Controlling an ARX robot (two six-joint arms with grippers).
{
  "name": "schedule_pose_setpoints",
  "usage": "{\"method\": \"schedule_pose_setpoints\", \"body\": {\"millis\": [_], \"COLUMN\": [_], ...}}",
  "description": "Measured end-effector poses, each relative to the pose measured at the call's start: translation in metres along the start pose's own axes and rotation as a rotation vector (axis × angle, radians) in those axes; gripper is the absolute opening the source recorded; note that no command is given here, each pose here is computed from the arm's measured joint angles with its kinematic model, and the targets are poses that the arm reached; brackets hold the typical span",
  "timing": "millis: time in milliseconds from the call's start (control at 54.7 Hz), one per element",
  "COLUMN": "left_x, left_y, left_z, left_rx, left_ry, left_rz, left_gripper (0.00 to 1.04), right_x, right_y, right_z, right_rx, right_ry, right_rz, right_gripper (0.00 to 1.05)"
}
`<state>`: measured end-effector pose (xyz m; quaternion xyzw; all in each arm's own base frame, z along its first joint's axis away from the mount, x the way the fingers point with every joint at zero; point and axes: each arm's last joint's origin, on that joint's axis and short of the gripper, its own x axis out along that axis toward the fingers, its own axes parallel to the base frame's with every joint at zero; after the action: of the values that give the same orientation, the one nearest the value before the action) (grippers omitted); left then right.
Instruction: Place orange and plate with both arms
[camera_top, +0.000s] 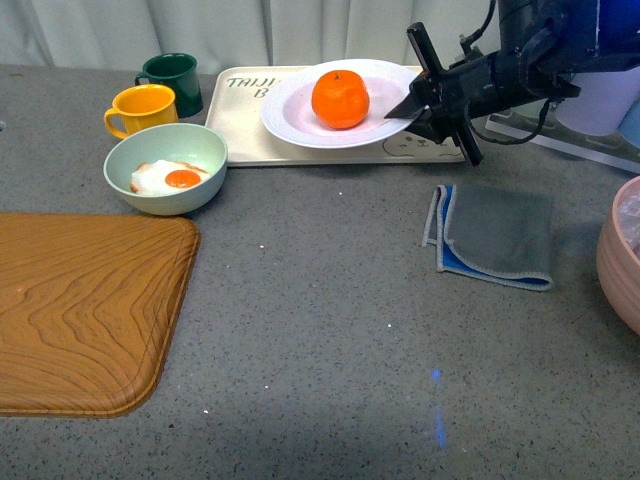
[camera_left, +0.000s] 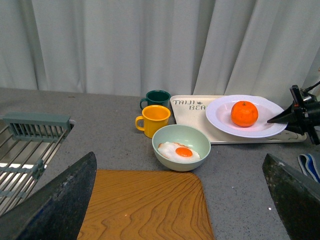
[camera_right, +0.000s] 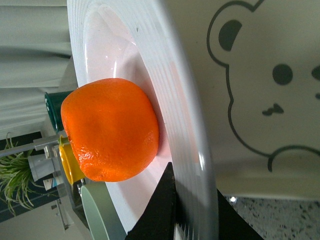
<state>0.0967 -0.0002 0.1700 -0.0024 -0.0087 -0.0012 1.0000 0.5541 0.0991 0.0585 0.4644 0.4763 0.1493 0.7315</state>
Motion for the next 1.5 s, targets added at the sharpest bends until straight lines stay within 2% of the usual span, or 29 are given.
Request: {"method": "schedule_pose_setpoints", "body": {"millis": [91,146,220,293,348,402,494,512,585,622,695,732,768,787,841,933,1116,1244,1262,1500], "left_x": [0.000,0.000,0.000,0.000,0.000,0.000,0.000,0.000,0.000,0.000,0.000,0.000,0.000,0.000,0.000,0.000,0.000,0.000,0.000,0.000], "left_y": [0.000,0.000,0.000,0.000,0.000,0.000,0.000,0.000,0.000,0.000,0.000,0.000,0.000,0.000,0.000,0.000,0.000,0.000,0.000,0.000], "left_z": [0.000,0.000,0.000,0.000,0.000,0.000,0.000,0.000,0.000,0.000,0.000,0.000,0.000,0.000,0.000,0.000,0.000,0.000,0.000,0.000], "left_rx": [0.000,0.000,0.000,0.000,0.000,0.000,0.000,0.000,0.000,0.000,0.000,0.000,0.000,0.000,0.000,0.000,0.000,0.000,0.000,0.000], "left_ry": [0.000,0.000,0.000,0.000,0.000,0.000,0.000,0.000,0.000,0.000,0.000,0.000,0.000,0.000,0.000,0.000,0.000,0.000,0.000,0.000], "left_rz": [0.000,0.000,0.000,0.000,0.000,0.000,0.000,0.000,0.000,0.000,0.000,0.000,0.001,0.000,0.000,0.002,0.000,0.000,0.000,0.000], "left_gripper": [0.98,0.98,0.98,0.98,0.98,0.98,0.98,0.98,0.98,0.98,0.98,0.98,0.98,0.98,0.98,0.98,0.98,0.98,0.98,0.98], "right_x": [0.009,0.012,0.013,0.011,0.004,-0.003,-0.015,-0.021,-0.044,-0.054,-0.073,-0.082,-0.096,-0.099,-0.118,-0.147,-0.189,-0.210,-0.216,-0.262], "right_y": [0.000,0.000,0.002,0.005,0.007,0.012,0.024,0.032,0.058,0.067,0.084,0.090,0.095,0.095,0.092,0.071,0.016,-0.001,-0.003,-0.027], "right_z": [0.008,0.010,0.010,0.010,0.007,0.000,-0.012,-0.018,-0.033,-0.039,-0.053,-0.058,-0.066,-0.068,-0.079,-0.096,-0.129,-0.152,-0.157,-0.201], "right_rx": [-0.001,-0.006,-0.018,-0.043,-0.103,-0.198,-0.442,-0.539,-0.796,-0.857,-0.985,-1.021,-1.044,-1.044,-1.035,-1.028,-1.010,-1.014,-1.016,-1.019], "right_ry": [0.001,0.005,0.002,-0.010,-0.042,-0.076,-0.131,-0.147,-0.201,-0.226,-0.313,-0.452,-0.665,-0.714,-0.901,-1.036,-1.059,-1.035,-1.035,-1.031], "right_rz": [-0.034,-0.030,-0.030,-0.029,-0.103,-0.199,-0.328,-0.357,-0.346,-0.333,-0.282,-0.297,-0.333,-0.337,-0.327,-0.297,-0.338,-0.341,-0.337,-0.339], "right_gripper": [0.04,0.09,0.20,0.36,0.48,0.59,0.73,0.78,0.94,0.97,0.94,0.89,0.82,0.80,0.71,0.57,0.27,0.07,0.02,0.01]}}
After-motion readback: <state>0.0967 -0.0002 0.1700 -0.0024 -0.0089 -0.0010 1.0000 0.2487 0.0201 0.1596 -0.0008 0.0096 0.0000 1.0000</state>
